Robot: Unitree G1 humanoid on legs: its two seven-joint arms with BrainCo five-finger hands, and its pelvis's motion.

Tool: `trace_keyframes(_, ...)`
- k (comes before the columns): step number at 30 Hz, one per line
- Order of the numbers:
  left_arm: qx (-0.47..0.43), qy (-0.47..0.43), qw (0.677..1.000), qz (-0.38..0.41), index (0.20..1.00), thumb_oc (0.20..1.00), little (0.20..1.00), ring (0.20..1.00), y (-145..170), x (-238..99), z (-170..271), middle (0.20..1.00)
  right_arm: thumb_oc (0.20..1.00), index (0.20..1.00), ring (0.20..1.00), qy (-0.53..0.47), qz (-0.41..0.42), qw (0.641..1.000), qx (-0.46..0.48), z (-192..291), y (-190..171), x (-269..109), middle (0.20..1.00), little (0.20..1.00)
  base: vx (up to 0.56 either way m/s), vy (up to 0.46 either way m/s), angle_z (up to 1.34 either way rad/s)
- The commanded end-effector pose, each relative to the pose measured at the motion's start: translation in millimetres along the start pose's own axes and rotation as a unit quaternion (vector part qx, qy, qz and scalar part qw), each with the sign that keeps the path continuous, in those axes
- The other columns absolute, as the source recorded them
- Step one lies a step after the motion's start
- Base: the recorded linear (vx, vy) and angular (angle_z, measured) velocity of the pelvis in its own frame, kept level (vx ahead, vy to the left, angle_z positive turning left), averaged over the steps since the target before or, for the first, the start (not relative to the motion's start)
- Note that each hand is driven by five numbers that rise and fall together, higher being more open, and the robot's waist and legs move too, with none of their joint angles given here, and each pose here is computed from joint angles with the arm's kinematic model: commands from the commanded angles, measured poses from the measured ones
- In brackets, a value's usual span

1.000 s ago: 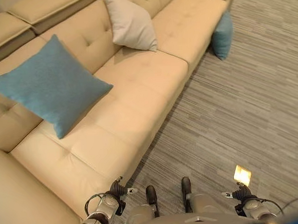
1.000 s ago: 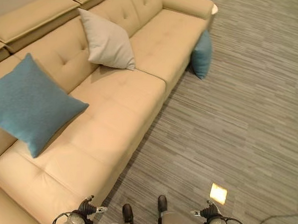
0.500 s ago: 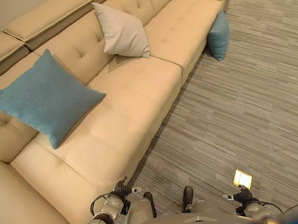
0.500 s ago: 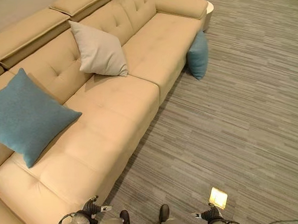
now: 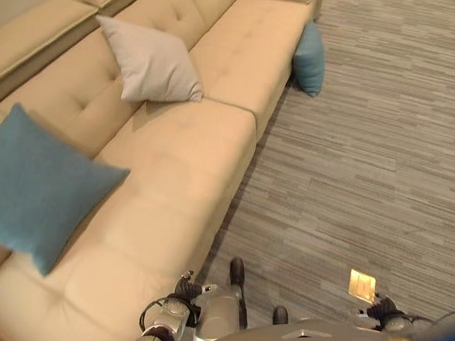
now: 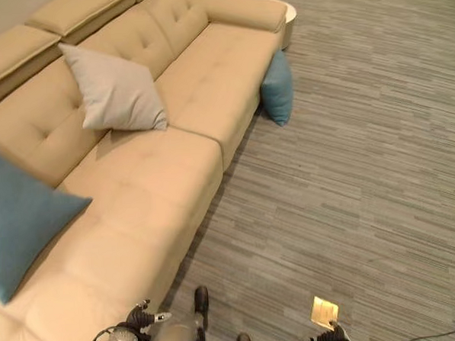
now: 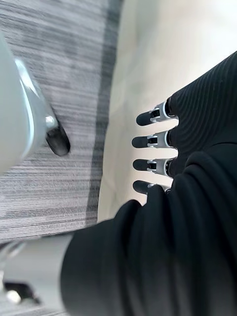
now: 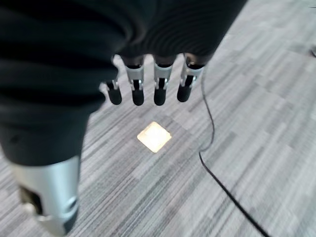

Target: Pick up all the scattered cushions and arrange them neatly on the sofa.

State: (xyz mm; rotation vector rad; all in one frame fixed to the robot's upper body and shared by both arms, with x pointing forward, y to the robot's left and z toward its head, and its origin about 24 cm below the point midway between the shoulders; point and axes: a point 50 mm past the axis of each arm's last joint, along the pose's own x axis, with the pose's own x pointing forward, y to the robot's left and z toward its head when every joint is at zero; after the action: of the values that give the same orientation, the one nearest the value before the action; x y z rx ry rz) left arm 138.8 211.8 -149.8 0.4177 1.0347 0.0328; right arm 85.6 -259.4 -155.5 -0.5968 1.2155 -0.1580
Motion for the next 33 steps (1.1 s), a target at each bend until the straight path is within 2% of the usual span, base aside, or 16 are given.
trace_keyframes(1,0.016,-0.015,1.0,-0.001,1.0,1.0,1.0,1.0,-3,1,9,1.0,1.0,1.0,1.0,-0.044,-0.028,0.999,-0.006,22,-22,5,1.0,1.0,0.25,0.122,-0.42)
trace_keyframes(7,0.021,-0.029,0.999,0.007,1.0,1.0,1.0,1.0,2,3,19,1.0,1.0,1.0,1.0,-0.077,-0.04,0.996,-0.01,40,-31,6,1.0,1.0,0.16,0.012,-0.11)
trace_keyframes(10,0.014,-0.032,0.999,0.009,1.0,1.0,1.0,1.0,1,3,21,1.0,1.0,1.0,1.0,-0.094,-0.038,0.994,-0.027,50,-25,5,1.0,1.0,0.33,-0.191,-0.07)
trace_keyframes(15,0.004,-0.02,1.0,0.01,1.0,1.0,1.0,1.0,-7,2,15,1.0,1.0,1.0,1.0,-0.09,-0.026,0.995,-0.024,43,-8,1,1.0,1.0,0.22,-0.186,0.26)
trace_keyframes(20,-0.015,-0.025,1.0,-0.006,1.0,1.0,1.0,1.0,-19,1,21,1.0,1.0,1.0,1.0,-0.075,-0.029,0.996,0.031,38,-2,0,1.0,1.0,0.11,-0.23,0.34)
trace_keyframes(33,-0.006,0.0,1.0,-0.013,1.0,1.0,1.0,1.0,-30,-3,7,1.0,1.0,1.0,1.0,-0.062,-0.02,0.998,0.013,28,13,-4,1.0,1.0,0.21,-0.034,0.17)
